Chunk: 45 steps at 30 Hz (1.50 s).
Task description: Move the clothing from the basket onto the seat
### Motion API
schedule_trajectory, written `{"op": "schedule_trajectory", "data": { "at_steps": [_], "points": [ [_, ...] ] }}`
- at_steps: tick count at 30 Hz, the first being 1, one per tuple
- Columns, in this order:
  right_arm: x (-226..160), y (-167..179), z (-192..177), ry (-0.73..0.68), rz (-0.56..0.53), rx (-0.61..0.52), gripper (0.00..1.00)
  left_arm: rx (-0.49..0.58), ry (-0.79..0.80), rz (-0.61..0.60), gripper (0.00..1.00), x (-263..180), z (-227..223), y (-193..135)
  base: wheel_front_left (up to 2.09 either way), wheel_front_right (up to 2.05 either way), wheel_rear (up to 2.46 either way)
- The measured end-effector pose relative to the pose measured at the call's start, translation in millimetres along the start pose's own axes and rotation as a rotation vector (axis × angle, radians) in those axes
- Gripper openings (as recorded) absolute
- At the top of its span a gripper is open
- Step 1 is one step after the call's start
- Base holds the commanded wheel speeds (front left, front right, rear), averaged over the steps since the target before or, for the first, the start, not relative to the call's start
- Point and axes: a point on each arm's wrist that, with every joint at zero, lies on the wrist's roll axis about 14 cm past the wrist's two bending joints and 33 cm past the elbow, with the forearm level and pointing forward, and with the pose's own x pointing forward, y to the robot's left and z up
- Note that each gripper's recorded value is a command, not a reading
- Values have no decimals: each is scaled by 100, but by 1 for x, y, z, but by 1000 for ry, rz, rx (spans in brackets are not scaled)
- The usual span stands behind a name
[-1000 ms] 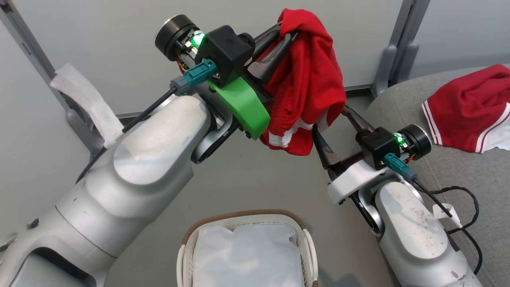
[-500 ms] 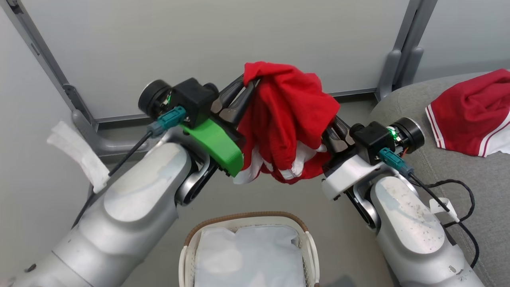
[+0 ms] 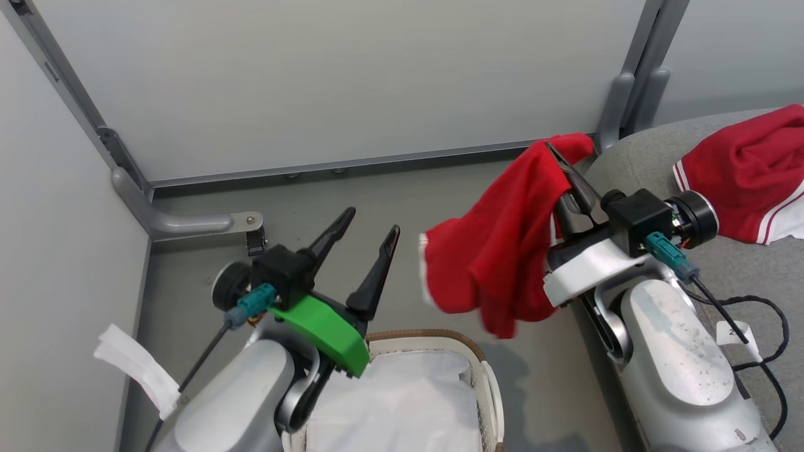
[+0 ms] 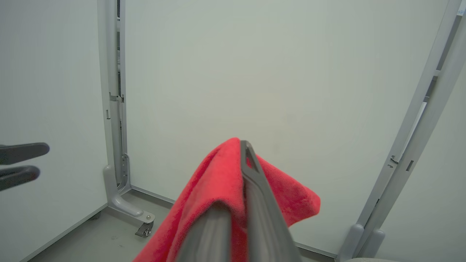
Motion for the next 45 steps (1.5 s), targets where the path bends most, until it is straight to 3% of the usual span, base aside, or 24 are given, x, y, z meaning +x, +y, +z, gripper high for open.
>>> {"op": "schedule_trajectory", "data": {
  "at_steps": [8, 25, 45],
  "points": [
    [-11, -23, -4, 7, -78, 6, 0, -72, 79, 52, 100, -24, -43, -5, 0, 0, 0],
    [-24, -43, -10, 28, -141, -3, 0, -98, 116, 68, 100, -30, -68, -16, 0, 0, 0],
    [-124, -144, -12, 115, -486, -105, 0, -121, 178, -256, 100, 15, -95, -99, 0, 0, 0]
  ]
}}
